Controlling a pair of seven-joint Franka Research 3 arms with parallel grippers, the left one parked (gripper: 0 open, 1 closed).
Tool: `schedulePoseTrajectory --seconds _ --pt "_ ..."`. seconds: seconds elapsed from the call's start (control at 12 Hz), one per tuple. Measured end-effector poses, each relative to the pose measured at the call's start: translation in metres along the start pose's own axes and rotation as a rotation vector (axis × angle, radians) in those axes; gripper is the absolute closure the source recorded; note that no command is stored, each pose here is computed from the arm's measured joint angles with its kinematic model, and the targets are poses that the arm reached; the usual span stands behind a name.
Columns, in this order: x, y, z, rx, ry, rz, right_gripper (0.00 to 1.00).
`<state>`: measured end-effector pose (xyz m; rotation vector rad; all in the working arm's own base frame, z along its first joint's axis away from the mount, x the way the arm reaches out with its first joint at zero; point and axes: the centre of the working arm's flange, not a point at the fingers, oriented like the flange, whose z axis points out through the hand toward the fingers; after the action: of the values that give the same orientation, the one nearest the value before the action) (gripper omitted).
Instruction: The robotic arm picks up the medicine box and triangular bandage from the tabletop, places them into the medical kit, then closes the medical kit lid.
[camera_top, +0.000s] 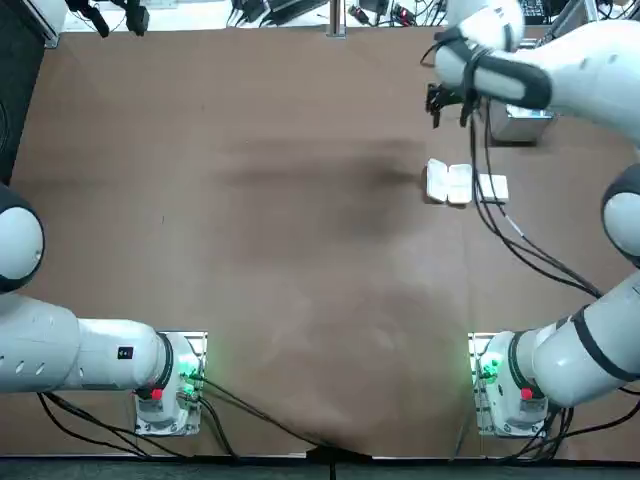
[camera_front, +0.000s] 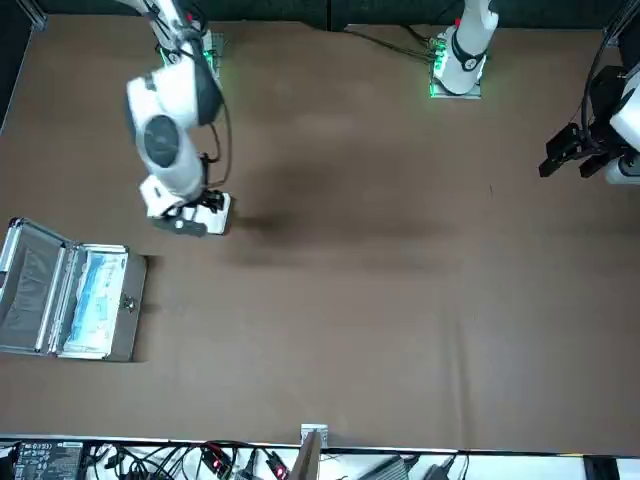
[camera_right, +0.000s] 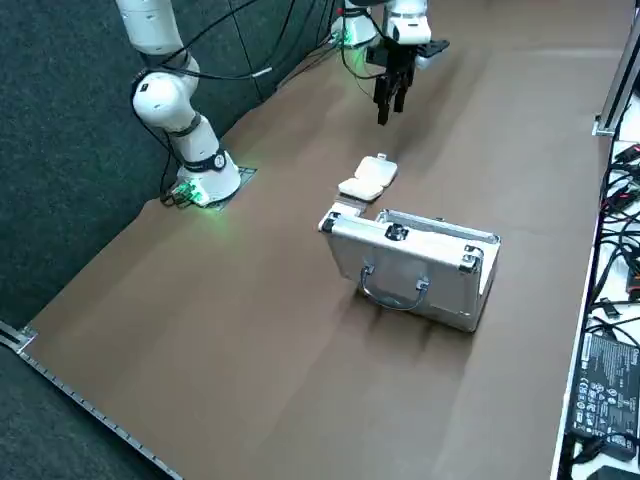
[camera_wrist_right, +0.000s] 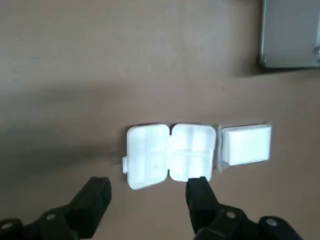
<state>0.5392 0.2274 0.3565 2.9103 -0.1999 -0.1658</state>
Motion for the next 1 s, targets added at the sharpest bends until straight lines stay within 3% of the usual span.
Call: schedulePoseTrajectory --seconds 0.33,0.58,0.67,0.75,0.92,1.0 --pt "-0.018 -0.06 0.057 -0.097 0.01 0.033 0.21" --pt "-0.016 -0.068 0.082 -0.115 -0.003 0.065 0.28" --pt "-0.017 -0.07 0.09 -0.125 -0.007 0.07 0.36" --pt "-0.017 -0.071 0.096 -0.134 -0.011 0.071 0.36" --pt "-0.018 -0.074 0.106 -0.147 -0.02 0.076 0.45" --pt "-0.018 -0.075 0.11 -0.149 -0.02 0.085 0.45"
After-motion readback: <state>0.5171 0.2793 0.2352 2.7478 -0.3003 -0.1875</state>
